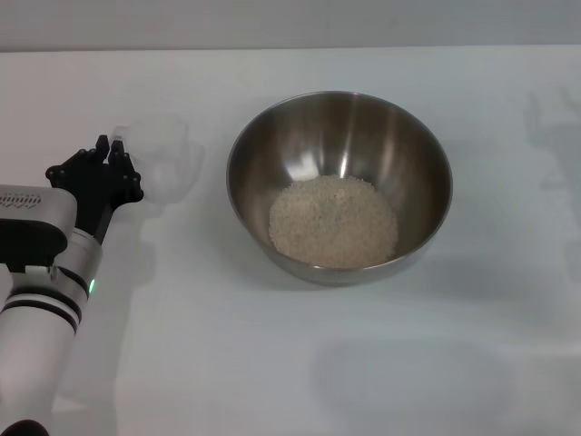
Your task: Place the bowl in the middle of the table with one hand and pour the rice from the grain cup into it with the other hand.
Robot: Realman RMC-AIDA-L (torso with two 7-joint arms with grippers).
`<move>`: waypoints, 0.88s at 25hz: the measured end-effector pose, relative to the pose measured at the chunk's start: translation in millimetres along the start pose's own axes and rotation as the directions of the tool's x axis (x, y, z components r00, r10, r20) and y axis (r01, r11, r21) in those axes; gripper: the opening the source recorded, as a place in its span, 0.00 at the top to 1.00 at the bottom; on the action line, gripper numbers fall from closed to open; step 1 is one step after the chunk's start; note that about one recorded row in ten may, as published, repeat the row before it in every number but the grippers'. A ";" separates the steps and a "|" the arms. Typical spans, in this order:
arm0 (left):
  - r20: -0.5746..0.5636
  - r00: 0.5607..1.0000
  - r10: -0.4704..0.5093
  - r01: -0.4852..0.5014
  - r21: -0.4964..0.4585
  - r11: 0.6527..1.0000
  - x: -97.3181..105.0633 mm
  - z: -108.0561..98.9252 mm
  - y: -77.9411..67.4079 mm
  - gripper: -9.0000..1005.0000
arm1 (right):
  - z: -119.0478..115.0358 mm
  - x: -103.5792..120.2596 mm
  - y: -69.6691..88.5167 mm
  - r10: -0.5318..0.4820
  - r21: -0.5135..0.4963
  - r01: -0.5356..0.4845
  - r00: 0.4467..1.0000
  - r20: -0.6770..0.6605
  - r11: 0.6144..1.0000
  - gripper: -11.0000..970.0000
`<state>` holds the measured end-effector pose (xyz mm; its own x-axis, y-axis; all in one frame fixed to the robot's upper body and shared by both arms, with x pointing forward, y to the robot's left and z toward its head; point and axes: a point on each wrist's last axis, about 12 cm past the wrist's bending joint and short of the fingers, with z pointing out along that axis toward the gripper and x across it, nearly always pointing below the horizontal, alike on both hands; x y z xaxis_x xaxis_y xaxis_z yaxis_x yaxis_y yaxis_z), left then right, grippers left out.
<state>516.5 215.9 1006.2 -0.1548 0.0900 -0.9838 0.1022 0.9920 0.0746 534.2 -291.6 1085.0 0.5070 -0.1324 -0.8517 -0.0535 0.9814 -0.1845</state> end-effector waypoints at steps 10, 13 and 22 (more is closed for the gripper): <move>-0.024 0.999 -0.041 0.041 -0.017 0.999 8.6 -15.5 1.5 0.77 | 0.8 0.0 -0.4 -0.001 0.003 0.001 1.000 0.001 1.000 0.54; -0.001 0.998 -0.060 0.060 -0.024 0.998 9.5 -28.0 0.9 0.64 | 1.8 0.4 -2.3 -0.004 0.012 0.004 1.000 -0.003 1.000 0.54; 0.060 0.997 -0.049 0.050 -0.031 0.998 11.2 -50.6 0.7 0.25 | -0.3 3.2 -9.3 -0.013 0.046 0.014 1.000 -0.024 0.999 0.54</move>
<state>465.1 222.2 1003.5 -0.1004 0.0362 -0.9943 0.0641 0.9975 0.0299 536.1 -301.2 1083.9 0.4866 -0.1485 -0.8609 -0.0063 0.9848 -0.1735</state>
